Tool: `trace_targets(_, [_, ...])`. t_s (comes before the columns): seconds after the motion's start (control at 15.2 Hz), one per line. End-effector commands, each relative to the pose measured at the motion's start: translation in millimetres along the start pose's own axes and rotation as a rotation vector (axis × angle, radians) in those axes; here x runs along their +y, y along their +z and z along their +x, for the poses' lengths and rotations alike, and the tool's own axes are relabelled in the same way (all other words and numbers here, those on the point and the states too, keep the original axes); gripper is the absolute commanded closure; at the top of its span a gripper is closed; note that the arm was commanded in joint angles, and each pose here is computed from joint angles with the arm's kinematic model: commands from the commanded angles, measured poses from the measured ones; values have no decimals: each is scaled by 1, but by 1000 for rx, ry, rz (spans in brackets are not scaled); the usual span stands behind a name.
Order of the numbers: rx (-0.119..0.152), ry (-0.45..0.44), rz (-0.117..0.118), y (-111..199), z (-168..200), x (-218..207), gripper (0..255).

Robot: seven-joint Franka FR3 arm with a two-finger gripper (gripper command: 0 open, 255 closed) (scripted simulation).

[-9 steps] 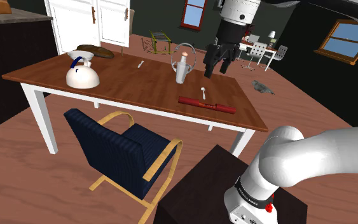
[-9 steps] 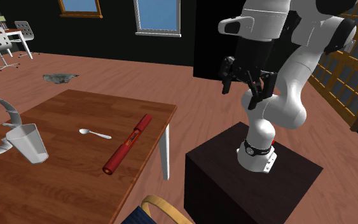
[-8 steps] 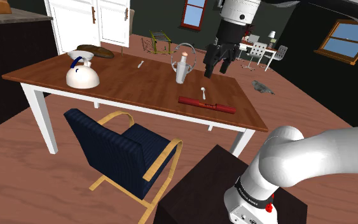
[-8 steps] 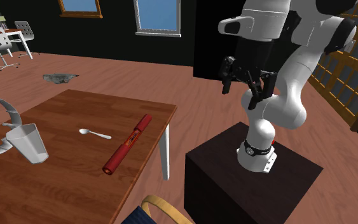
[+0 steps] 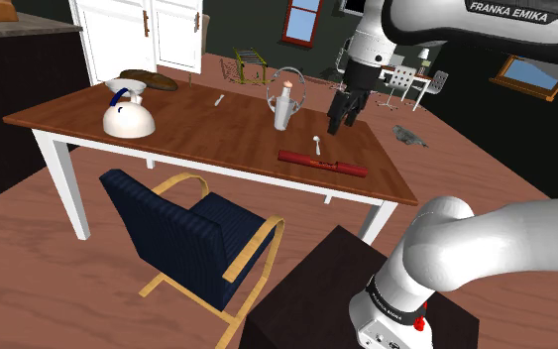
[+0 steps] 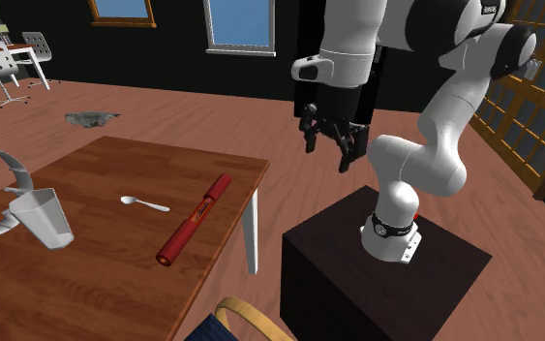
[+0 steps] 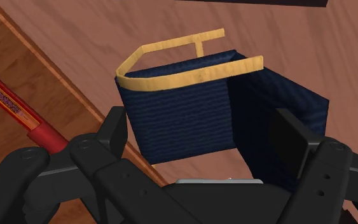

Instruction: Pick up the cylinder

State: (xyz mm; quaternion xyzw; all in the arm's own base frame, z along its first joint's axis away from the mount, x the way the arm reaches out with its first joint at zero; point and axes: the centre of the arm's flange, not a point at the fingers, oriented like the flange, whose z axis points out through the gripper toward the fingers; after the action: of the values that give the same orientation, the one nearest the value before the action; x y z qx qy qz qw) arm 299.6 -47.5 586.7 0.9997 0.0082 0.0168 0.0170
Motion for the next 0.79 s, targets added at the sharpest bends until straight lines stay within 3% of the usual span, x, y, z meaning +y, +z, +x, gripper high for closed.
trace_targets(0.0, [-3,-32,3,15,7,26,0])
trace_targets(0.73, [-24,-194,26,100,39,143,0])
